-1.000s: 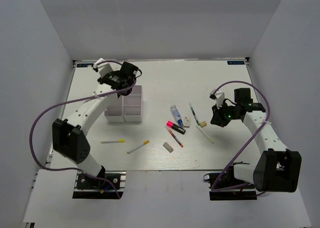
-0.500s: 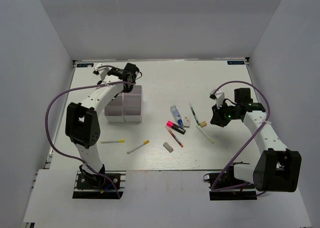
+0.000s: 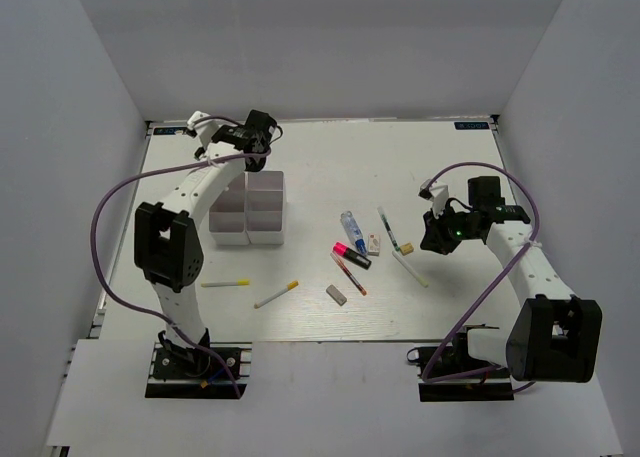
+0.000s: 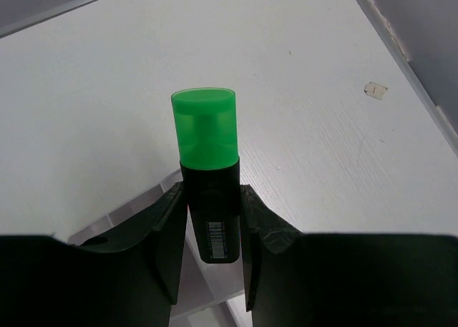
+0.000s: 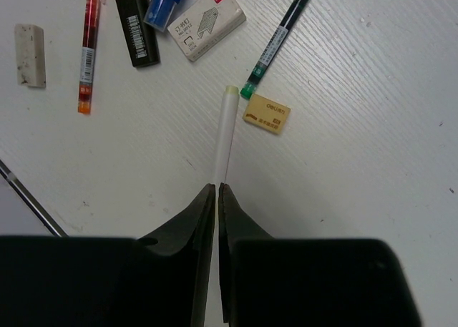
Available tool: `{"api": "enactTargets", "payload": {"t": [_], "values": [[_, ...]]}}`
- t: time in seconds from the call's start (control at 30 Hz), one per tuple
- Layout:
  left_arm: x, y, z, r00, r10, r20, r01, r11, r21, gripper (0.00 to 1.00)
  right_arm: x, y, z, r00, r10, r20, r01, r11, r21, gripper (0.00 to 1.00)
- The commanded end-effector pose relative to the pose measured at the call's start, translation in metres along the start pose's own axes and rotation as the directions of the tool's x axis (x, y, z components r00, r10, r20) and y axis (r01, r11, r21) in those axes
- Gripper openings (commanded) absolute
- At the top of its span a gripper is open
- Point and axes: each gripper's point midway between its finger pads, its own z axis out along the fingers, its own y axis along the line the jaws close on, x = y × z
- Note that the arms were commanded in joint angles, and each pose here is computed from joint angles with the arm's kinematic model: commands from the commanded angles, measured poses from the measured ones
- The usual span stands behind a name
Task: Sort the stationery into containers
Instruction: Place the pen in the storage box.
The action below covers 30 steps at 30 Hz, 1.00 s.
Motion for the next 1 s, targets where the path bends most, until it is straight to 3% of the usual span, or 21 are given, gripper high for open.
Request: {"api": "enactTargets", "payload": {"t": [0.0, 0.2, 0.33, 0.37, 0.63, 0.77, 0.87, 0.9, 0.93, 0.97], "values": [[-0.008, -0.01, 0.009, 0.999, -0.028, 0.039, 0.028, 1.0, -0.003, 0.02, -0.004, 0.001, 0.0, 1.0, -0.014, 0.018, 0.014, 1.0, -0.012, 0.12], [0.006, -0.006, 0.013, 1.0, 0.004, 0.017, -0.004, 1.0, -0.016, 0.05, -0.004, -0.001, 0.001, 1.0, -0.014, 0.015, 0.014, 1.0, -0.007, 0.12], [0.011, -0.004, 0.015, 1.0, 0.002, 0.008, -0.001, 1.0, -0.012, 0.35, -0.004, 0.0, 0.002, 1.0, -0.009, 0.015, 0.01, 1.0, -0.014, 0.16], [0.011, -0.005, 0.014, 1.0, -0.009, 0.001, 0.009, 1.0, -0.004, 0.48, -0.004, 0.0, 0.002, 1.0, -0.008, 0.014, 0.008, 1.0, -0.017, 0.18], [0.0, -0.007, 0.0, 0.999, -0.048, -0.009, 0.049, 0.997, 0.058, 0.7, -0.008, 0.006, 0.003, 1.0, -0.02, 0.011, 0.021, 0.997, -0.075, 0.56], [-0.014, -0.009, -0.016, 0.998, -0.058, -0.02, 0.06, 0.992, 0.114, 0.71, -0.015, 0.009, 0.003, 0.998, -0.053, 0.031, 0.056, 0.993, -0.105, 0.63], [-0.025, -0.014, -0.038, 0.996, 0.02, -0.083, 0.001, 0.97, 0.242, 0.72, -0.034, 0.016, 0.001, 0.989, -0.117, 0.094, 0.129, 0.982, -0.138, 0.72], [-0.018, -0.027, -0.053, 0.981, 0.152, -0.12, -0.097, 0.921, 0.378, 0.74, -0.041, 0.025, 0.005, 0.982, -0.152, 0.109, 0.169, 0.972, -0.165, 0.72], [-0.032, -0.031, -0.076, 0.975, 0.19, -0.114, -0.109, 0.858, 0.502, 0.76, -0.045, 0.026, 0.008, 0.977, -0.178, 0.117, 0.195, 0.967, -0.161, 0.74], [-0.01, -0.025, -0.083, 0.948, 0.297, -0.115, -0.175, 0.787, 0.592, 0.8, -0.05, 0.026, 0.013, 0.974, -0.193, 0.118, 0.211, 0.964, -0.164, 0.72]]}}
